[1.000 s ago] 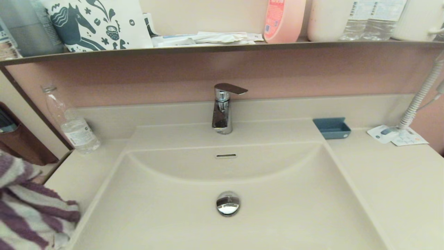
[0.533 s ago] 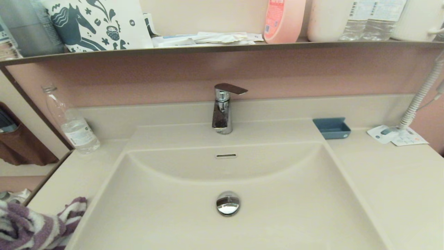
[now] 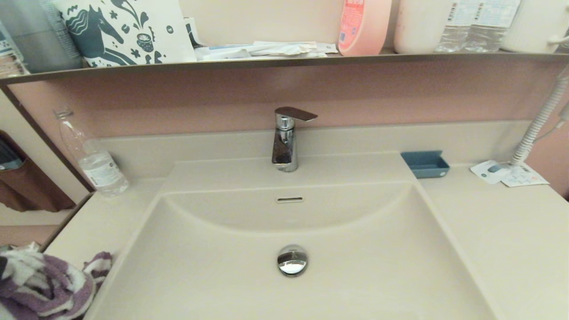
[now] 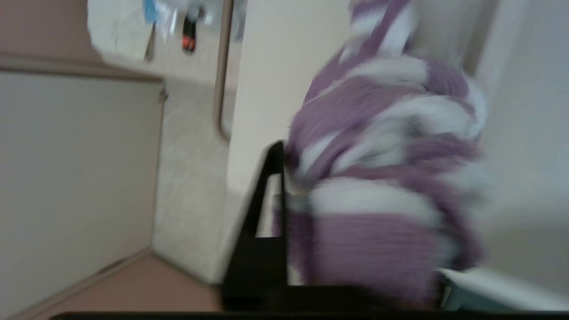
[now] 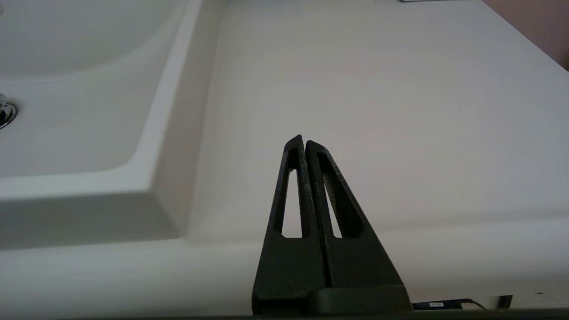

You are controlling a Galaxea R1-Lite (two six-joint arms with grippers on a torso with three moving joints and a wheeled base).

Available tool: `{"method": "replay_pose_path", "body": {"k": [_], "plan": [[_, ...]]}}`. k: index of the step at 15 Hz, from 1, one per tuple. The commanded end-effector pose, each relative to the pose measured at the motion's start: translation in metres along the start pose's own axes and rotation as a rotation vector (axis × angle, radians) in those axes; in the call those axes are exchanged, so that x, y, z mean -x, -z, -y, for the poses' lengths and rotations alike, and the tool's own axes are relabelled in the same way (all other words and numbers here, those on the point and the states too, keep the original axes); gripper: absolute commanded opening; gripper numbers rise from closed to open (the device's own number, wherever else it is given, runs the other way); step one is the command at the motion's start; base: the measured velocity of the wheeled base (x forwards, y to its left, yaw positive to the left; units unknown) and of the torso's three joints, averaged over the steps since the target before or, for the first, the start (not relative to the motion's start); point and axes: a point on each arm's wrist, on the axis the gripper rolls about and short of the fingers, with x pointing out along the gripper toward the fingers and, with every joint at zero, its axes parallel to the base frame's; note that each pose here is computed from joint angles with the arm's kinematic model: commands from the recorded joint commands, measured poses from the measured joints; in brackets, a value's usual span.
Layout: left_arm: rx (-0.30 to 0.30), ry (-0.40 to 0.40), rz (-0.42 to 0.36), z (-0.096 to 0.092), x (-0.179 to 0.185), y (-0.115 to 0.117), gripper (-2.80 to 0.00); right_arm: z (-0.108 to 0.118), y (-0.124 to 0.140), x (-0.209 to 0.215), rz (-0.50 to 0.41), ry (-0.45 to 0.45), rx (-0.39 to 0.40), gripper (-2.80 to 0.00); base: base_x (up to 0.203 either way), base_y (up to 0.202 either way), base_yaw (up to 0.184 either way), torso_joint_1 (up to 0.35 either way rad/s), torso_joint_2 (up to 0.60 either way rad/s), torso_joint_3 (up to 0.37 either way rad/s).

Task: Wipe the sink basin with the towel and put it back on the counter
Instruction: Wipe the sink

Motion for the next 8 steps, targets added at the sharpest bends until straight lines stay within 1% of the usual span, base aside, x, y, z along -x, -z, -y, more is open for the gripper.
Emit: {"method": "replay_pose_path", "body": {"k": [1,3,4,6,7,8], "plan": [[0.018,0.0,0.035,0.007,-0.005,-0.013,0.0,0.0,0.0,0.0,0.0,0.0,0.0,-2.8,0.0,0.0,0.0,0.0,0.0,0.0],[0.005,-0.019,0.047,0.005,-0.008,-0.019,0.0,0.0,0.0,0.0,0.0,0.0,0.0,-2.8,0.0,0.0,0.0,0.0,0.0,0.0],[0.01,-0.03,0.063,0.003,-0.01,-0.023,0.0,0.0,0.0,0.0,0.0,0.0,0.0,-2.8,0.0,0.0,0.0,0.0,0.0,0.0],[-0.003,-0.052,0.056,0.0,-0.014,-0.024,0.0,0.0,0.0,0.0,0.0,0.0,0.0,-2.8,0.0,0.0,0.0,0.0,0.0,0.0],[0.003,-0.023,0.038,0.0,-0.017,-0.024,0.0,0.0,0.0,0.0,0.0,0.0,0.0,-2.8,0.0,0.0,0.0,0.0,0.0,0.0],[0.023,0.034,0.012,-0.002,-0.02,-0.025,0.0,0.0,0.0,0.0,0.0,0.0,0.0,-2.8,0.0,0.0,0.0,0.0,0.0,0.0]]}}
